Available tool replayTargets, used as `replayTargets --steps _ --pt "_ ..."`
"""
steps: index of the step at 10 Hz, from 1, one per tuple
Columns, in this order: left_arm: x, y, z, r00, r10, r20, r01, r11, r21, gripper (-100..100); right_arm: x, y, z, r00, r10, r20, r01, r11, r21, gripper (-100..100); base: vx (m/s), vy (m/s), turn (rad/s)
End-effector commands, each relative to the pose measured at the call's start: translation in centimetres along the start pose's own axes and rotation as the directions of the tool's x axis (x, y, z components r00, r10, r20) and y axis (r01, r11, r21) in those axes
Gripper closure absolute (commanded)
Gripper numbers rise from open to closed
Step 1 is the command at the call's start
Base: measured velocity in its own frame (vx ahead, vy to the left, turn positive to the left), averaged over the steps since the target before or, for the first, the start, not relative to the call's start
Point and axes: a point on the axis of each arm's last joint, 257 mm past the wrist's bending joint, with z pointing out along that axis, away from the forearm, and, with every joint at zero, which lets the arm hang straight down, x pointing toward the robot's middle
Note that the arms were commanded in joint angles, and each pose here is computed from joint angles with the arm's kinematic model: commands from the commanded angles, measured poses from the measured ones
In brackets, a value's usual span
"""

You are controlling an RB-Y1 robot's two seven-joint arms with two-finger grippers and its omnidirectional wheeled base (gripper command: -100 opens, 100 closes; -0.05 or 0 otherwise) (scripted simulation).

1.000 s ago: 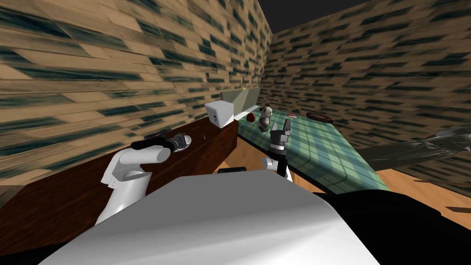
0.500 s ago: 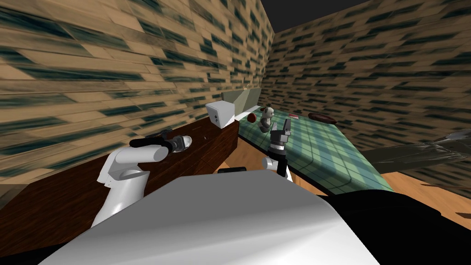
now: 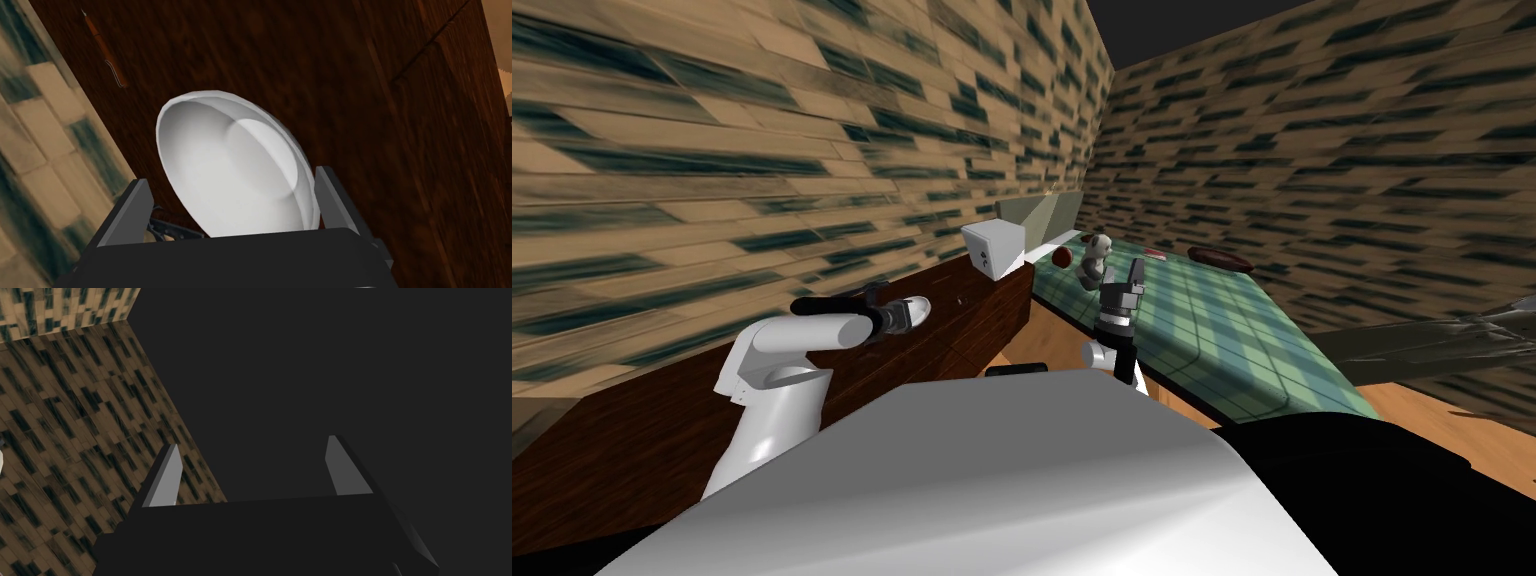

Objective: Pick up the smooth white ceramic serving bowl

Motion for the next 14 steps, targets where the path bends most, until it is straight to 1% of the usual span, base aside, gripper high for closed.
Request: replayTargets --steps 1,2,3,4,5,6,7,9,10,13,14 --pt "-0.3 1.0 -0.1 1.000 -0.012 0.009 0.012 0.999 -0.042 -100 0.0 0.0 0.0 1.000 0.000 0.000 0.000 1.000 0.000 0 0.032 0.015 0.036" --pt "-0.6 1.3 -0.2 0.999 -0.035 0.010 0.035 0.997 -0.068 -100 0.0 0.0 0.0 1.000 0.000 0.000 0.000 1.000 0.000 0 0.044 0.014 0.060" --pt "-0.8 2.0 -0.2 0.999 -0.034 0.017 0.036 0.995 -0.092 -100 0.0 0.0 0.0 1.000 0.000 0.000 0.000 1.000 0.000 0 0.037 0.015 0.031" --pt "-1.0 2.4 -0.4 0.998 -0.055 0.020 0.057 0.991 -0.119 -100 0.0 0.0 0.0 1.000 0.000 0.000 0.000 1.000 0.000 0 0.038 0.019 0.063" --pt "-1.2 2.9 -0.4 0.998 -0.054 0.026 0.058 0.989 -0.137 -100 0.0 0.0 0.0 1.000 0.000 0.000 0.000 1.000 0.000 0 0.030 0.014 0.025" --pt "-1.4 3.4 -0.6 0.997 -0.073 0.030 0.077 0.983 -0.166 -100 0.0 0.0 0.0 1.000 0.000 0.000 0.000 1.000 0.000 0 0.037 0.013 0.046" --pt "-1.5 3.7 -0.7 0.997 -0.073 0.034 0.078 0.981 -0.177 -100 0.0 0.0 0.0 1.000 0.000 0.000 0.000 1.000 0.000 0 0.037 0.015 0.028" --pt "-1.9 4.9 -1.0 0.994 -0.103 0.045 0.111 0.966 -0.235 -100 0.0 0.0 0.0 1.000 0.000 0.000 0.000 1.000 0.000 0 0.044 0.021 0.063" --pt "-1.9 5.1 -1.1 0.994 -0.102 0.048 0.111 0.963 -0.245 -100 0.0 0.0 0.0 1.000 0.000 0.000 0.000 1.000 0.000 0 0.036 0.015 0.018" --pt "-2.2 6.8 -1.4 0.990 -0.129 0.062 0.141 0.940 -0.311 -100 0.0 0.0 0.0 1.000 0.000 0.000 0.000 1.000 0.000 0 0.033 0.017 0.043" --pt "-2.2 6.4 -1.4 0.991 -0.124 0.059 0.136 0.945 -0.297 -100 0.0 0.0 0.0 1.000 0.000 0.000 0.000 1.000 0.000 0 0.015 0.008 0.005"
